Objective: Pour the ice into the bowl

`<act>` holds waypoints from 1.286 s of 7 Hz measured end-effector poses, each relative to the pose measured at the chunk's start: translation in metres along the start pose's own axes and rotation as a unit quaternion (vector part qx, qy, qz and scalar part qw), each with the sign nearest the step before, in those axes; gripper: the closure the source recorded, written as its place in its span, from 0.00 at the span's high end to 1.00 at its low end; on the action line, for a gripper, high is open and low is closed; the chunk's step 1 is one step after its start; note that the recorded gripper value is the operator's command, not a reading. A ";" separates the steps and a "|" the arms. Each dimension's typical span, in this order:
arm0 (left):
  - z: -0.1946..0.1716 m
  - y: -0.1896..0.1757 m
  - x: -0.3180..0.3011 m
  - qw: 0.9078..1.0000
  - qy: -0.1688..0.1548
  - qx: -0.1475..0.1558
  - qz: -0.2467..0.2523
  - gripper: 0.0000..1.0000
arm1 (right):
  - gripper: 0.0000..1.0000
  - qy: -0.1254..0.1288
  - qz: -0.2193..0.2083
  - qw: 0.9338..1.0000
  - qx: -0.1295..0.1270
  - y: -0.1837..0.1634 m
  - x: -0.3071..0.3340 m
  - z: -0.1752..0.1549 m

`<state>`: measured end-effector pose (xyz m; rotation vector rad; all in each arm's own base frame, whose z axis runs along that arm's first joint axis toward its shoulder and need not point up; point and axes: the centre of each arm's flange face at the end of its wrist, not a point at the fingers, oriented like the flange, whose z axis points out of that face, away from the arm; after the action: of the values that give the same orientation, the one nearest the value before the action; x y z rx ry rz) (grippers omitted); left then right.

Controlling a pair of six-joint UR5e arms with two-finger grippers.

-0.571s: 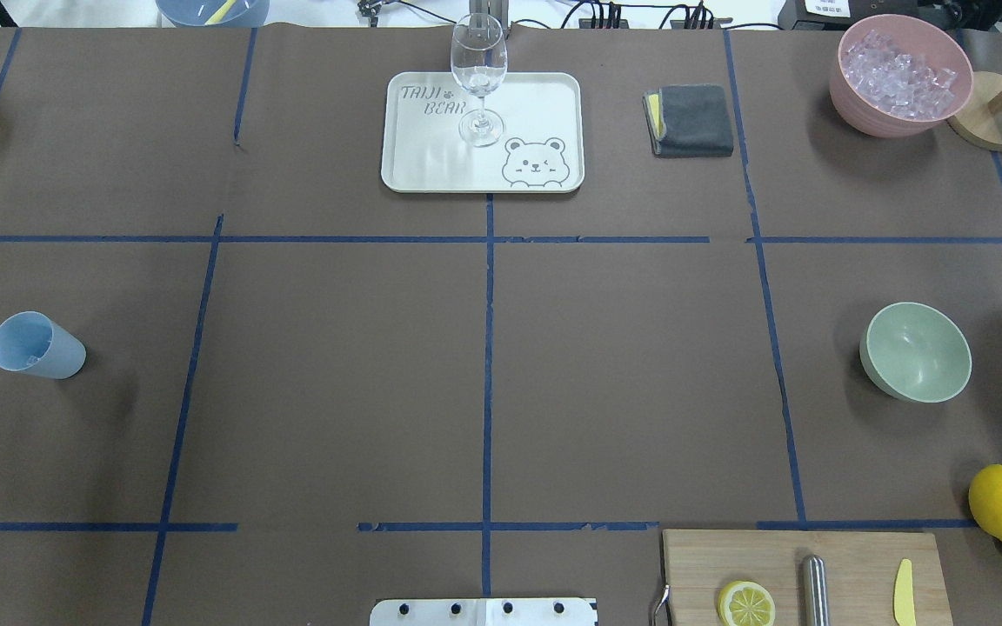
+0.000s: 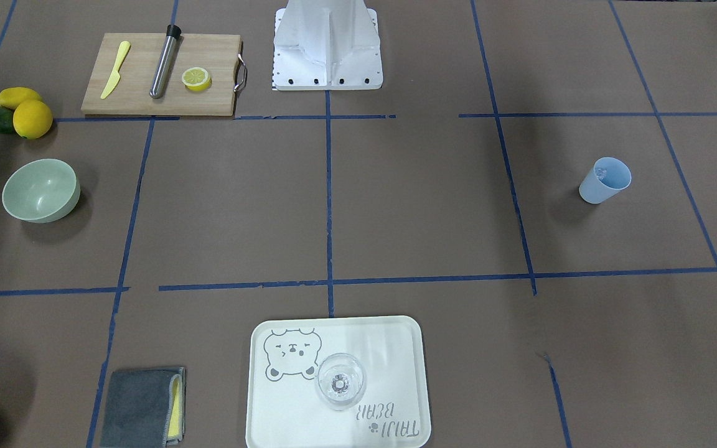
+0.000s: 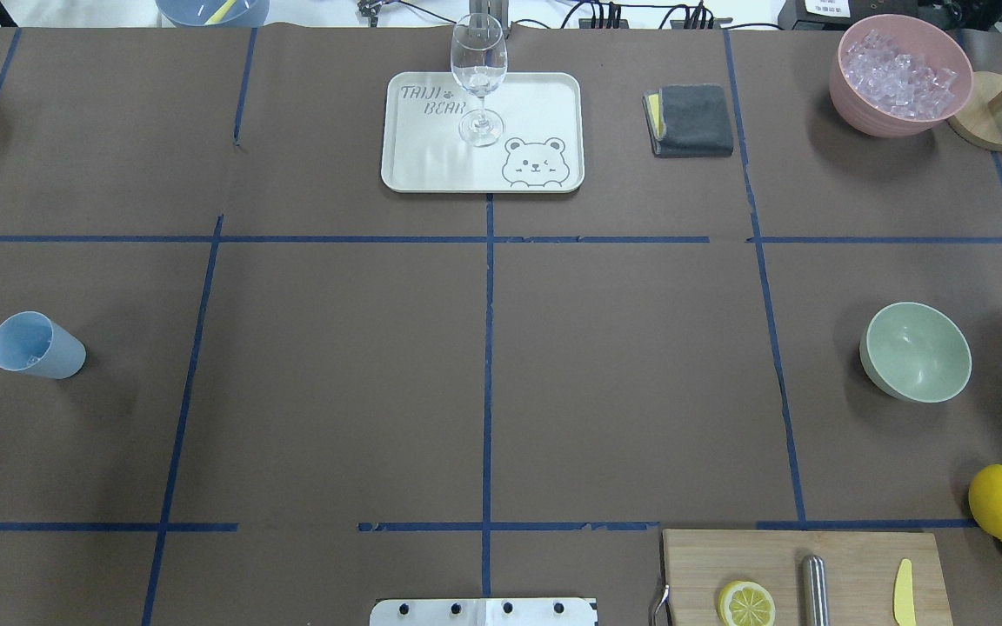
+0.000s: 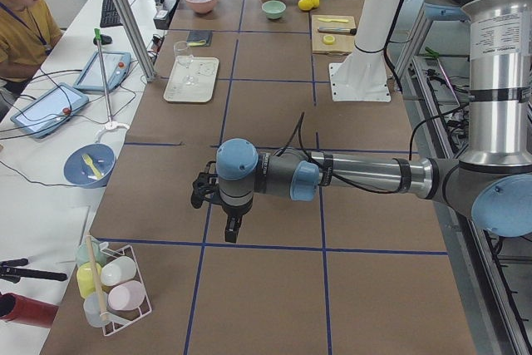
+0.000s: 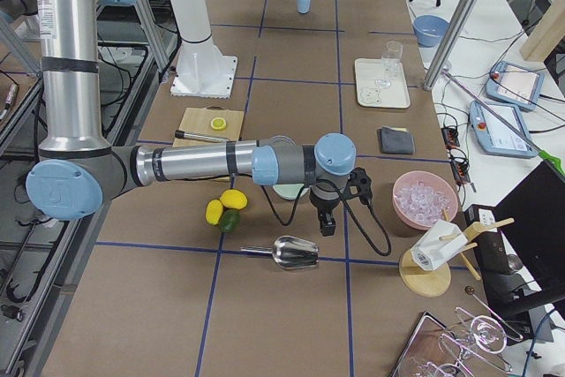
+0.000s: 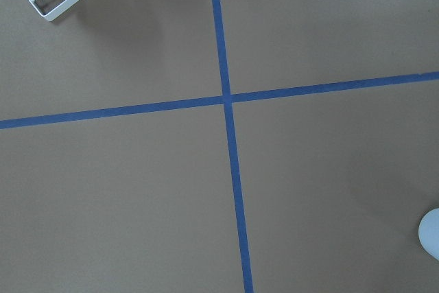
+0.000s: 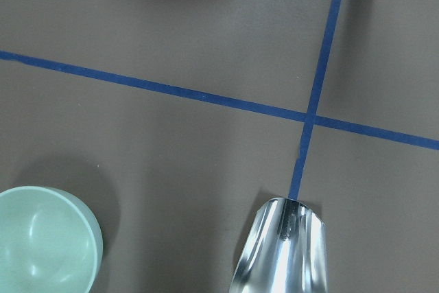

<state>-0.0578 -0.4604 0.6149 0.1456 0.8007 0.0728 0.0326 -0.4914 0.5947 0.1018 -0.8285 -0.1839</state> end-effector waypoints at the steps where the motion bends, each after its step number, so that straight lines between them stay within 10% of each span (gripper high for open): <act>1: 0.004 0.000 -0.003 1.000 0.000 -0.004 -0.002 1.00 | 1.00 0.001 -0.001 1.000 0.002 0.001 0.001 0.001; 9: 0.009 -0.022 0.013 1.000 0.006 0.008 0.027 1.00 | 1.00 -0.045 0.032 0.998 0.044 0.022 -0.079 0.074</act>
<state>-0.0417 -0.4819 0.6083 0.1827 0.8093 0.1192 -0.0719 -0.4551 0.5911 0.1499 -0.9286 -0.0932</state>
